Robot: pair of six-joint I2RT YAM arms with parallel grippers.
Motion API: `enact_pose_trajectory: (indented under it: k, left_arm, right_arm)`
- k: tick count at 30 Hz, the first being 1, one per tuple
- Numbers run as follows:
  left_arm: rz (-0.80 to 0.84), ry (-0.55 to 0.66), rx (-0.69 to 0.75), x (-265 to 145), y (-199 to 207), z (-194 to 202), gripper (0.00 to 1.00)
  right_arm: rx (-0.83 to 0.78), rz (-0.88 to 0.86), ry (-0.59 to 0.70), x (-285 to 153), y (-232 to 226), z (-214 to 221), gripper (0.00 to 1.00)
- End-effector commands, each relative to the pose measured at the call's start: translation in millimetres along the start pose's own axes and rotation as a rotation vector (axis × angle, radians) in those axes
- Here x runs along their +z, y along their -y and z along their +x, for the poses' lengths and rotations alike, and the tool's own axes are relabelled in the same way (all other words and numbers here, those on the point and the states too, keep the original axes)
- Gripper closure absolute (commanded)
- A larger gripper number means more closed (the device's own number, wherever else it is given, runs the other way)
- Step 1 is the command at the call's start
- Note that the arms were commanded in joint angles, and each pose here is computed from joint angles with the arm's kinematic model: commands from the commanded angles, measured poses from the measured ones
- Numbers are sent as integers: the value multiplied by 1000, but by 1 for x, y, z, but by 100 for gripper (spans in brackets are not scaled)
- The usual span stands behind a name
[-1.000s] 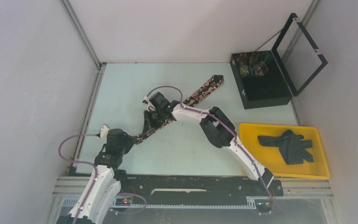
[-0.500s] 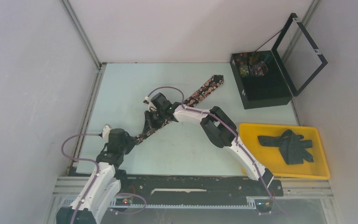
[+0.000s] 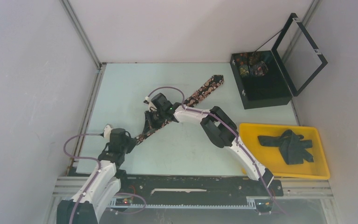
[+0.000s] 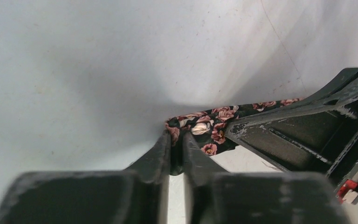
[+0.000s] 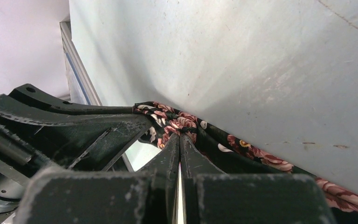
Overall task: Roll the ties
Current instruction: Roll the tie at the center of the board.
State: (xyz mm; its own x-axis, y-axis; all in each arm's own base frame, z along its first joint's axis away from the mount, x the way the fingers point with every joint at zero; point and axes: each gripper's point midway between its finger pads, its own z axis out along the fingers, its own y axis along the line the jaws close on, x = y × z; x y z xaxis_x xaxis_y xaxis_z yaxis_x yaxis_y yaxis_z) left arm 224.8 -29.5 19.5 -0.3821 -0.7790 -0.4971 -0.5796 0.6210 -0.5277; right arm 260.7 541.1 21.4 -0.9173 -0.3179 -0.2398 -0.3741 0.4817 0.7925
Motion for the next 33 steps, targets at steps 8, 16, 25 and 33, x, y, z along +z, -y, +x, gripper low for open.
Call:
enact_pose_trajectory:
  k: [8,16,25,33]
  left_arm:
    - [16,10,22,-9,7,-7,100]
    - [16,26,34,-22,16,-19,100]
    - [28,31,36,-31,22,-24,100]
    - [35,38,36,-35,24,-27,100]
  right_arm:
    - [-33,81,32,-24,-15,-13,93]
    - [-117,118,78,-38,-44,-27,83]
    - [-141,169,58,-25,-39,-17,82]
    - [-145,166,38,-13,-40,-9,83]
